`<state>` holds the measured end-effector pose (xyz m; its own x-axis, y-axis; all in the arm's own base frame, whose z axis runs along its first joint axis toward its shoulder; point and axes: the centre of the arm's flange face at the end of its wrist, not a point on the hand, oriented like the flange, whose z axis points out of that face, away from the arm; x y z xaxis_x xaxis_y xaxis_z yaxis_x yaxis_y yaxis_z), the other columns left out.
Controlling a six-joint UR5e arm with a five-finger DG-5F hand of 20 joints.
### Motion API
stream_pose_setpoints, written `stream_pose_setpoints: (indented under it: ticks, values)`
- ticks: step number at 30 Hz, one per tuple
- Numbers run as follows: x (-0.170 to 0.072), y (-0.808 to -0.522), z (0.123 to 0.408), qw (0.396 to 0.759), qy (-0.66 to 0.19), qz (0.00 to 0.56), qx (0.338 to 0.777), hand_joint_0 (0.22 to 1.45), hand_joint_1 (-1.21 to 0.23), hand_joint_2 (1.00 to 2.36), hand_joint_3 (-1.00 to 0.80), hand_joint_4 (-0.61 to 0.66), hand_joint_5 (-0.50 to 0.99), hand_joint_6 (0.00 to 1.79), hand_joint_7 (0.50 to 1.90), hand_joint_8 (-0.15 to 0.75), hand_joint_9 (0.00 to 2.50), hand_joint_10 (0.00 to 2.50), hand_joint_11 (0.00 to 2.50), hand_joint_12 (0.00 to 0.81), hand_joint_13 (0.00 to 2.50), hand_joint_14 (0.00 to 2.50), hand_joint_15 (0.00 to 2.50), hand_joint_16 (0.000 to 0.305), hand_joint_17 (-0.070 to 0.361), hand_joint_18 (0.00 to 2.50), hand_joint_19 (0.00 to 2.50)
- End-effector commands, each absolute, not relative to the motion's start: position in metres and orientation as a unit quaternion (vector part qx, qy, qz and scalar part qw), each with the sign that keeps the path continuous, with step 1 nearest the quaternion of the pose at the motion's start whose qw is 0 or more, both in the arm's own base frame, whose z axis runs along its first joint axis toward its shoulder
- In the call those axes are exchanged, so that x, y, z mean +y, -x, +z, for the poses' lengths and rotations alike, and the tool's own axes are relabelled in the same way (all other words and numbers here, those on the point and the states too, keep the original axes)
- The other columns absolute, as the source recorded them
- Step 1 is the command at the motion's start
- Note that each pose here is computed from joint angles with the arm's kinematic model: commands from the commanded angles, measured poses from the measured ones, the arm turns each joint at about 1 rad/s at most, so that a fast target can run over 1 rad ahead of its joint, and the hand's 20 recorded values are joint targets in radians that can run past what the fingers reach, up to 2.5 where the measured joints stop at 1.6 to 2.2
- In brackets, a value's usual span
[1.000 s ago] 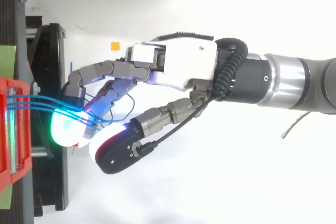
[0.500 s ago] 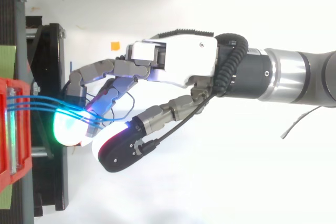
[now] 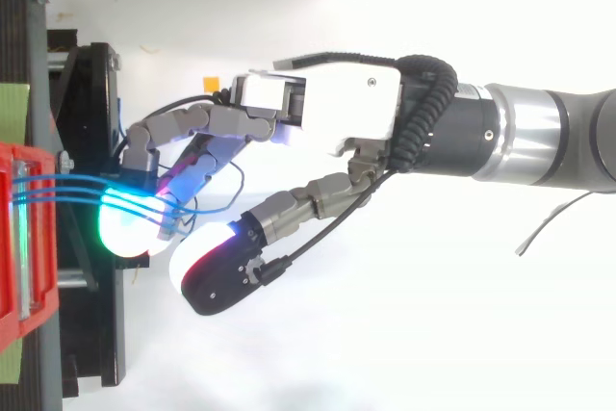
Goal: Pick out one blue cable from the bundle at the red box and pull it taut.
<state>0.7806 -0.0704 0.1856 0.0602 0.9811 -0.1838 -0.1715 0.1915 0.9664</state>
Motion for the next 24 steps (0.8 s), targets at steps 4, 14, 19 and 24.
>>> stream_pose_setpoints:
  ticks: [4,14,19,24]
  values:
    - [-0.068,-0.781,0.186,0.604,-0.409,0.477,0.491,0.58,-0.60,1.00,-0.45,0.17,-0.14,0.50,1.11,0.257,0.81,0.02,0.50,0.354,0.74,0.01,0.39,0.049,0.110,0.58,0.59]
    - [-0.076,-0.781,0.188,0.601,-0.413,0.482,0.485,0.62,-0.55,1.01,-0.38,0.16,-0.12,0.50,1.16,0.256,0.82,0.02,0.48,0.351,0.74,0.02,0.39,0.049,0.109,0.57,0.61]
    - [-0.084,-0.780,0.187,0.597,-0.414,0.488,0.485,0.62,-0.54,1.01,-0.35,0.13,-0.11,0.50,1.23,0.259,0.83,0.02,0.50,0.354,0.75,0.02,0.40,0.049,0.110,0.58,0.62]
    - [-0.090,-0.779,0.188,0.596,-0.412,0.488,0.487,0.63,-0.55,1.01,-0.32,0.12,-0.11,0.53,1.24,0.263,0.84,0.02,0.50,0.359,0.76,0.02,0.40,0.049,0.111,0.59,0.62]
